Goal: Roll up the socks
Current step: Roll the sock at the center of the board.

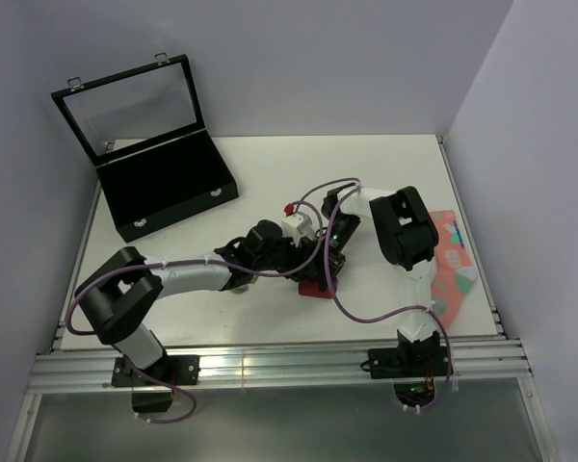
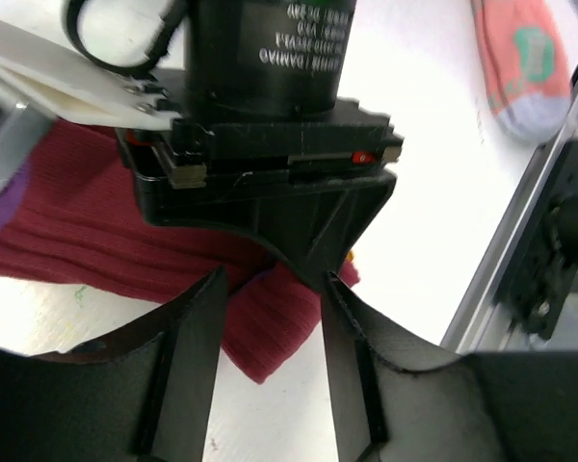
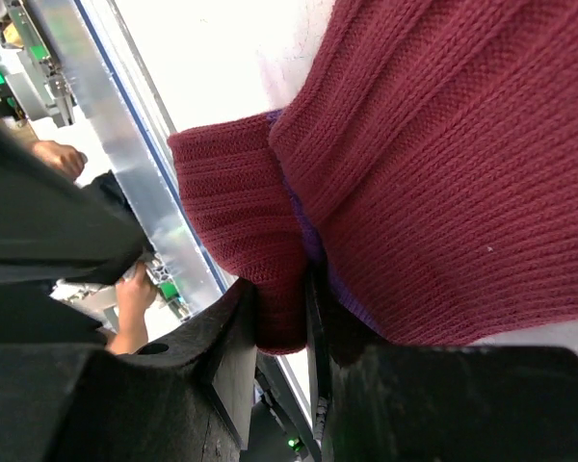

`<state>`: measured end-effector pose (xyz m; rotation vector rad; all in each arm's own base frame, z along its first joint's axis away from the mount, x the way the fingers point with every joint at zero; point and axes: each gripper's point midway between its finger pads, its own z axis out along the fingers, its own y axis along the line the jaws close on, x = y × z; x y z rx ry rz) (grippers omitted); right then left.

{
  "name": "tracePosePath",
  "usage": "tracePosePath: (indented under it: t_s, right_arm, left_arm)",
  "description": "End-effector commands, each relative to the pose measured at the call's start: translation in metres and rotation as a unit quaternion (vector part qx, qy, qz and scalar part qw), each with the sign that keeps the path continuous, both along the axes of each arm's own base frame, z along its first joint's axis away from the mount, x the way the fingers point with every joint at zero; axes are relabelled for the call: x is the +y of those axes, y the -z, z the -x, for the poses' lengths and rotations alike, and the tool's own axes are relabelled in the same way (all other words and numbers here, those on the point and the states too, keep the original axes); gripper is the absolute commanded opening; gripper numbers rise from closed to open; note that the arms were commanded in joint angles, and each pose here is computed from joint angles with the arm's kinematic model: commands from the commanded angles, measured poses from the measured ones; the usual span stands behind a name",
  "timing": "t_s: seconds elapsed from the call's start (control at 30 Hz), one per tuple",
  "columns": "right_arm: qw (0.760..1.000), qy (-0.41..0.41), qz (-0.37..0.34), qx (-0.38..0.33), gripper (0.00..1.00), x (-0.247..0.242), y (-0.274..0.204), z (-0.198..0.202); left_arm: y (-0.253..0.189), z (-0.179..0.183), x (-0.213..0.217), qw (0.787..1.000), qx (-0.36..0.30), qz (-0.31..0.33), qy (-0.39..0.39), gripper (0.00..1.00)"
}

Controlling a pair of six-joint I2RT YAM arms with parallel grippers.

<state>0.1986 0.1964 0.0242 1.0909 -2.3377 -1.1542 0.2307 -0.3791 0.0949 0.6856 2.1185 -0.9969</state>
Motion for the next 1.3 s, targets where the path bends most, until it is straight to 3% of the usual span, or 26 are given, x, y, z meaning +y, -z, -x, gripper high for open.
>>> tracePosePath:
  t_s: [0.0,0.13,0.63,1.03,1.27]
  right_arm:
    - [0.995,-0.037,0.042,-0.078,0.0,-0.017,0.04,-0.027]
    - [0.996,-0.037,0.045,-0.074,0.0,-0.018,0.04,-0.026]
    - [0.995,-0.036,0.05,-0.076,0.0,-0.019,0.041,-0.025]
    - [0.995,-0.035,0.049,-0.076,0.0,-0.019,0.041,-0.025]
    - [0.995,-0.033,0.051,-0.083,0.0,-0.019,0.04,-0.026]
  left_arm:
    - [-0.008,0.006,-0.017,0.997,-0.036,0.013,0.07,0.5]
    - [0.016,0.013,-0.026,0.995,-0.029,-0.023,0.091,0.51]
    - [0.036,0.021,-0.03,0.994,-0.012,-0.031,0.105,0.51]
    - [0.043,0.033,-0.023,0.989,0.018,-0.052,0.139,0.46]
    - [0.05,0.035,-0.021,0.987,0.039,-0.054,0.146,0.33]
